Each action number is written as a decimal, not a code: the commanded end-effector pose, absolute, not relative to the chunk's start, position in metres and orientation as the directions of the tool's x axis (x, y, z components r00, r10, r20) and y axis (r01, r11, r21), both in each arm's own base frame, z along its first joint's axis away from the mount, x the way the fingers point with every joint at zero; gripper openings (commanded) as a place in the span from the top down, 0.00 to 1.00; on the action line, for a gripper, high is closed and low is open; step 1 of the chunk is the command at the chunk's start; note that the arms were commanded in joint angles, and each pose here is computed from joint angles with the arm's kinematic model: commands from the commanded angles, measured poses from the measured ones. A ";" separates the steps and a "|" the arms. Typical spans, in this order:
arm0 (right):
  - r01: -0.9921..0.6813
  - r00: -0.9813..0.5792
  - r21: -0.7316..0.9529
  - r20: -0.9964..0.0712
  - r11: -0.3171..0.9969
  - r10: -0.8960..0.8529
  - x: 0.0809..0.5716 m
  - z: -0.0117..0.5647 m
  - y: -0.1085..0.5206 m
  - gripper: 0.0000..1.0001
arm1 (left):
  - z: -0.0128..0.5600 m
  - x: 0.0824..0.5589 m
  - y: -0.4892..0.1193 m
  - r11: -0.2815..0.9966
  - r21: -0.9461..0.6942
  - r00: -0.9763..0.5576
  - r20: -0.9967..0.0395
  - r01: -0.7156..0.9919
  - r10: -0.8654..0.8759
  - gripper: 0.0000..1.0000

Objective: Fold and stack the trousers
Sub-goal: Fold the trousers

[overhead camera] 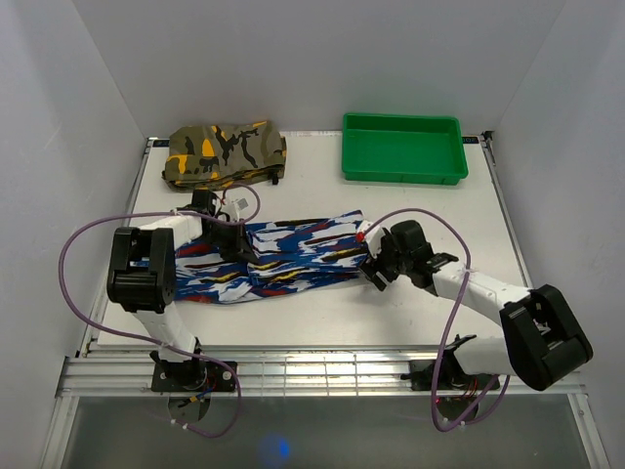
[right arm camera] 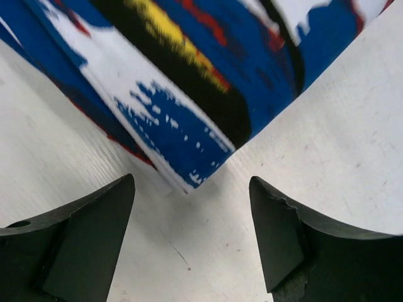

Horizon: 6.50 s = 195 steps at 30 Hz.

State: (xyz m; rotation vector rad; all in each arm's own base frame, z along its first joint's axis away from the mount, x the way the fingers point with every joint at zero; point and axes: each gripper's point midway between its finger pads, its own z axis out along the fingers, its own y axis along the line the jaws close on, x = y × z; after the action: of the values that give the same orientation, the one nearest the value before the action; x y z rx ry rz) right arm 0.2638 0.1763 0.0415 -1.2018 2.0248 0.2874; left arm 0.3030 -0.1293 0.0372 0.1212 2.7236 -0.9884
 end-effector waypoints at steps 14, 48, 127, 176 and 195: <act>-0.793 -0.585 0.426 -0.733 0.435 -0.347 0.271 0.106 0.278 0.36 | 0.027 0.314 -0.104 0.849 -0.493 -0.953 -0.302 0.189 0.037 0.47; -0.459 -0.832 0.691 -0.555 0.559 0.002 0.293 0.095 0.196 0.19 | 0.049 0.256 -0.167 0.478 -0.847 -0.972 -0.217 0.234 0.091 0.41; -0.373 -0.710 0.716 -0.630 0.590 0.316 0.364 0.246 0.119 0.92 | 0.070 0.321 -0.052 0.610 -0.789 -0.865 -0.351 0.068 -0.358 0.20; -0.500 -0.844 0.795 -0.536 0.342 0.013 0.313 0.210 0.423 0.92 | 0.041 0.282 -0.095 0.523 -0.852 -0.931 -0.184 -0.009 -0.315 1.00; -0.500 -0.859 0.793 -0.505 0.348 -0.081 0.277 0.164 0.518 0.92 | 0.034 0.275 -0.098 0.529 -0.848 -0.929 -0.172 -0.029 -0.327 1.00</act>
State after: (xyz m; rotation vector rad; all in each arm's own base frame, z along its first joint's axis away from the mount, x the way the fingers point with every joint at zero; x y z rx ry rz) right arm 0.2817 0.4926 0.1293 -0.4681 2.3525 1.4469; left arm 0.2755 -0.0940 0.0303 -0.3344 2.4768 -1.3649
